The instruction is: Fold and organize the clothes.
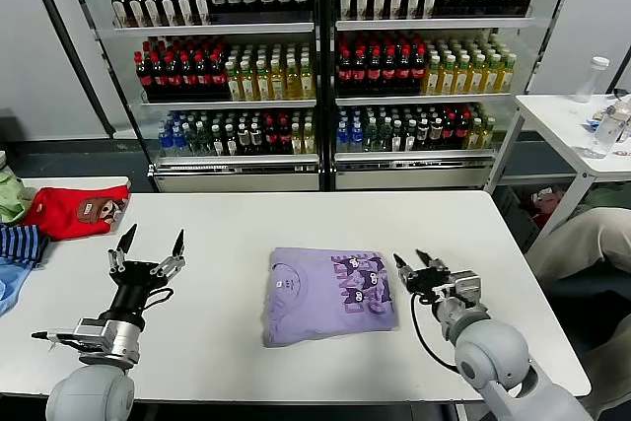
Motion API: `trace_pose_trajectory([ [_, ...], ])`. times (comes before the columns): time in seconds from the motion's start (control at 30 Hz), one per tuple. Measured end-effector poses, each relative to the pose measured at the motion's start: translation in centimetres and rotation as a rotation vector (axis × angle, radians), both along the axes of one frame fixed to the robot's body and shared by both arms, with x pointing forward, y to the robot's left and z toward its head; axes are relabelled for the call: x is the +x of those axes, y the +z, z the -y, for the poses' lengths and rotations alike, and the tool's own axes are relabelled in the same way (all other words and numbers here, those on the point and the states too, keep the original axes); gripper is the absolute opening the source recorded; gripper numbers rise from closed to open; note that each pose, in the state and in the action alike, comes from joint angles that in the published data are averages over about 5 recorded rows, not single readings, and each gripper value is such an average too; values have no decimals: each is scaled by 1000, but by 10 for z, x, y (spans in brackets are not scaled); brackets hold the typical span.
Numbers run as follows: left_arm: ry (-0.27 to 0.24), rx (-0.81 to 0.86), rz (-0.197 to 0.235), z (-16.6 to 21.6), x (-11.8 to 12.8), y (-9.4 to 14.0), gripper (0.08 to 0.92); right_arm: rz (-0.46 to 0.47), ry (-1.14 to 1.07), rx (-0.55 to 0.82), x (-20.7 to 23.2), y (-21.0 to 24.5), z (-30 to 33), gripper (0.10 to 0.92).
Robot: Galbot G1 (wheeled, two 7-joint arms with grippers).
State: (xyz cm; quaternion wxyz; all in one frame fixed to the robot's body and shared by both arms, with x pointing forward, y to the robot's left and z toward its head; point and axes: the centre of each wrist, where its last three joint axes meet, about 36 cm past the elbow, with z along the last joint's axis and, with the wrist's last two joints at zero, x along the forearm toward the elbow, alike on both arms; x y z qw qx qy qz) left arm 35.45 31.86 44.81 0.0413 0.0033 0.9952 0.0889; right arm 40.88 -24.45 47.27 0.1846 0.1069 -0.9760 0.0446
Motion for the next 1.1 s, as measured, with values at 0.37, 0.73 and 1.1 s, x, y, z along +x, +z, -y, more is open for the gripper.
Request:
trace_pose_trajectory([
  [0.37, -65, -21, 41, 5, 12, -13, 823, 189, -45, -144, 9, 16, 34, 818],
  [0.73, -110, -37, 46, 7, 16, -26, 823, 292, -44, -215, 13, 13, 45, 823],
  [1.1, -120, -43, 67, 12, 24, -27, 823, 362, -71, -274, 25, 7, 56, 823],
])
